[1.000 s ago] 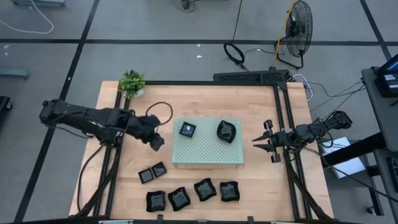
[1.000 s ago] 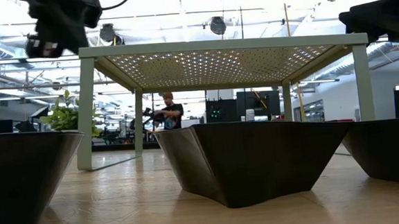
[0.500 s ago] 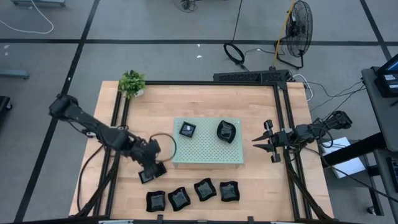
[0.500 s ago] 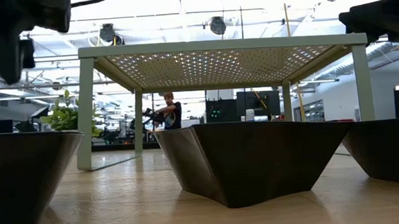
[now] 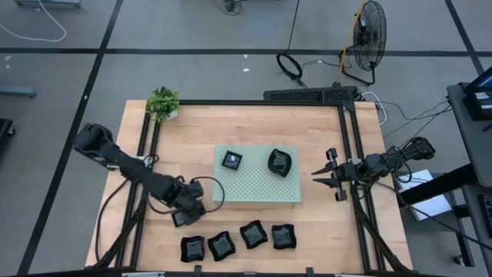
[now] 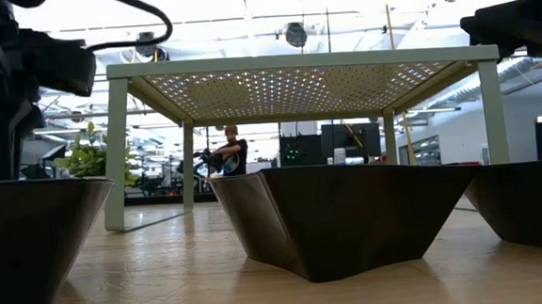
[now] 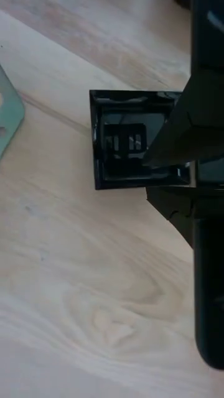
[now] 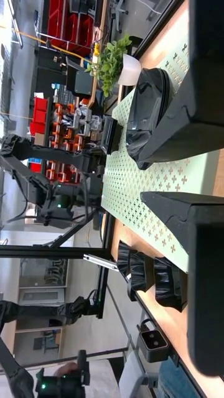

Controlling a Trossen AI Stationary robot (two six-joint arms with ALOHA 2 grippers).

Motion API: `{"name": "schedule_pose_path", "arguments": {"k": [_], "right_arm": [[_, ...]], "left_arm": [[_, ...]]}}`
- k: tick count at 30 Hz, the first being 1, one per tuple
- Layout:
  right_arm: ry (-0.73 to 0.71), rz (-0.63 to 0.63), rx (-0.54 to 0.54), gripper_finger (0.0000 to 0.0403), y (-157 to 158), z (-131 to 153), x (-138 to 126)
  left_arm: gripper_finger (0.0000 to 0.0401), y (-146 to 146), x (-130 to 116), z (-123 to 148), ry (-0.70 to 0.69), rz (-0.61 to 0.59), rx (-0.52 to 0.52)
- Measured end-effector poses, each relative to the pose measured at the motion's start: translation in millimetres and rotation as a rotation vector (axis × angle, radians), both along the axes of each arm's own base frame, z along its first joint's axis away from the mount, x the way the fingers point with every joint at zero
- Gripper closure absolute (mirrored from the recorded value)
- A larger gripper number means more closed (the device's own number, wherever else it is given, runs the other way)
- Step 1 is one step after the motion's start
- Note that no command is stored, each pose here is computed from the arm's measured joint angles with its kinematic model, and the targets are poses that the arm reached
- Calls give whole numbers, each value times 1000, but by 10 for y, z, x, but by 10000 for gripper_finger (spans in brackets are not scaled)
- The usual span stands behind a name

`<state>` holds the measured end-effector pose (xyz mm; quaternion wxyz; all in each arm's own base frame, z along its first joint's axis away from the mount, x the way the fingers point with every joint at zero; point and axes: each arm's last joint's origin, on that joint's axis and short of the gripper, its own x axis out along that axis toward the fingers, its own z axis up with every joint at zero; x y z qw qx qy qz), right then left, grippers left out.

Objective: Pick & Place Mini shaped plates
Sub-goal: Stack the square plate on top of the square plate on the shelf

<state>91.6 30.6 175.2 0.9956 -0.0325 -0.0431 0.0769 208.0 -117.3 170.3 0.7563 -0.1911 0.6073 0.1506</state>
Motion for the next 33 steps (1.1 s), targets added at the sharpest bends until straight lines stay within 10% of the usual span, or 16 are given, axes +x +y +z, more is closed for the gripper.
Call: {"name": "schedule_pose_path", "arguments": {"k": [33], "right_arm": [[0,0,0,328,0,0,0]], "left_arm": [[334,-54,72,-139,29,-11,-23]]}}
